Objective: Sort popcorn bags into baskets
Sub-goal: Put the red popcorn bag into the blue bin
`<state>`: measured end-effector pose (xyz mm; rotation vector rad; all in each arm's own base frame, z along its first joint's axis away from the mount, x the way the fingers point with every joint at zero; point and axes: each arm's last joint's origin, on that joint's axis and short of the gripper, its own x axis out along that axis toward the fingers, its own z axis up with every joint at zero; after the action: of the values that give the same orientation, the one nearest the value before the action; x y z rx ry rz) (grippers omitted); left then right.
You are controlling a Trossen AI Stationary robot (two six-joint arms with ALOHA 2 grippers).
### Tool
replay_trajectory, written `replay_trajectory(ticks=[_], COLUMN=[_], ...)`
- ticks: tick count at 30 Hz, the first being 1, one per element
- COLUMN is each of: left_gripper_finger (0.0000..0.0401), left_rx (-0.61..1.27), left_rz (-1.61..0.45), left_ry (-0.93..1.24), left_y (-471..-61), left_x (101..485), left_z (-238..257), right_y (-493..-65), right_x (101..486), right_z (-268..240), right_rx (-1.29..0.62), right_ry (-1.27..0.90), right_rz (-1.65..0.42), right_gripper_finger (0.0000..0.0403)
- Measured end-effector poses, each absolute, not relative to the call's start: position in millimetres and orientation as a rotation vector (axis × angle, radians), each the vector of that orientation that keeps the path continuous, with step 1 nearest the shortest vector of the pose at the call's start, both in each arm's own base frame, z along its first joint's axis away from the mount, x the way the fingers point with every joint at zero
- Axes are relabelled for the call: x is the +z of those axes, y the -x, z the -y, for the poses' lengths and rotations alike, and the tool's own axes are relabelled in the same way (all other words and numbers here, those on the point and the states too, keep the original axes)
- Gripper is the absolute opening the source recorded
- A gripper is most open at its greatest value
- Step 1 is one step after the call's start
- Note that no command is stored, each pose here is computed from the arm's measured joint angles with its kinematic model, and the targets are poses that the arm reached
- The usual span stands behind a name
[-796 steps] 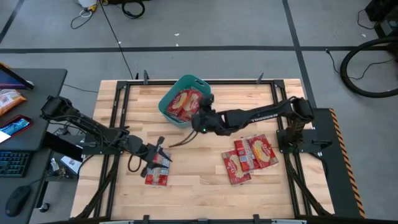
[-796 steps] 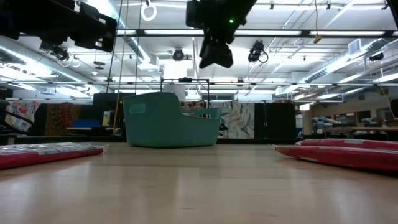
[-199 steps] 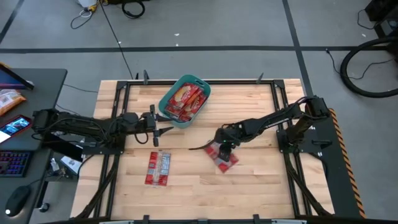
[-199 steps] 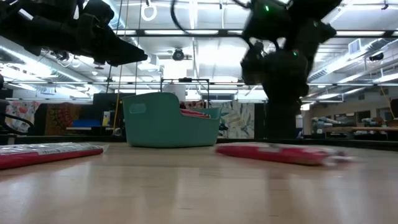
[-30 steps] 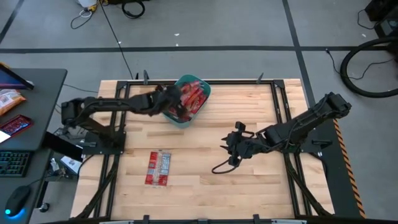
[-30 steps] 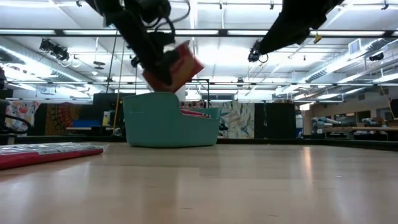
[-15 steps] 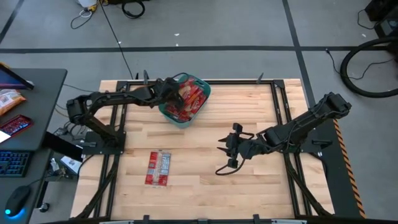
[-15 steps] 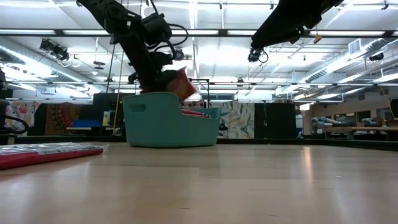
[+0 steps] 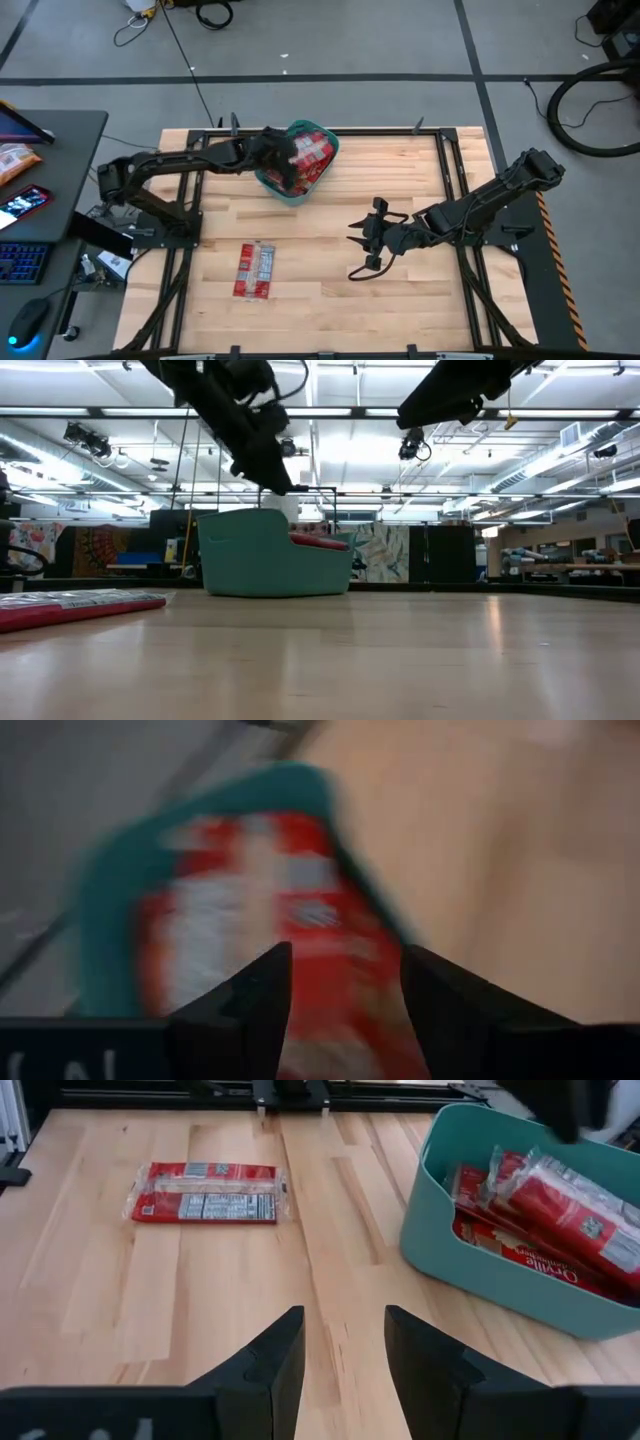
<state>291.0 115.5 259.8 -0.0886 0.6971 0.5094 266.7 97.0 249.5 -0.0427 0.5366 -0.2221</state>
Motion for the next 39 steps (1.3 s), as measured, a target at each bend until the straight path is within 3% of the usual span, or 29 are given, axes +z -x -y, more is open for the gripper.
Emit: replay_trajectory(ticks=[7, 18, 24, 30, 39], left_gripper_finger=[0.0192, 0.0192, 0.0192, 0.0192, 0.0192], left_rx=[-0.075, -0.259, -0.227, -0.112, 0.062], left_rz=[-0.811, -1.021, -1.126, -1.227, -1.153], left_ry=[0.074, 0.145, 0.18, 0.303, 0.326], left_y=[-291, -283, -264, -238, -214], left_x=[258, 242, 215, 192, 188], left_z=[-53, 34, 78, 111, 149], right_y=[-267, -276, -285, -293, -299], right_x=[249, 256, 266, 273, 276], right_z=[-96, -82, -69, -52, -31], right_rx=[-0.216, -0.24, -0.242, -0.243, -0.143], right_ry=[0.105, 0.269, 0.386, 0.365, 0.329], right_rz=[-0.543, -0.494, -0.421, -0.353, -0.313], right_gripper_finger=[0.0144, 0.0144, 0.0144, 0.0144, 0.0144])
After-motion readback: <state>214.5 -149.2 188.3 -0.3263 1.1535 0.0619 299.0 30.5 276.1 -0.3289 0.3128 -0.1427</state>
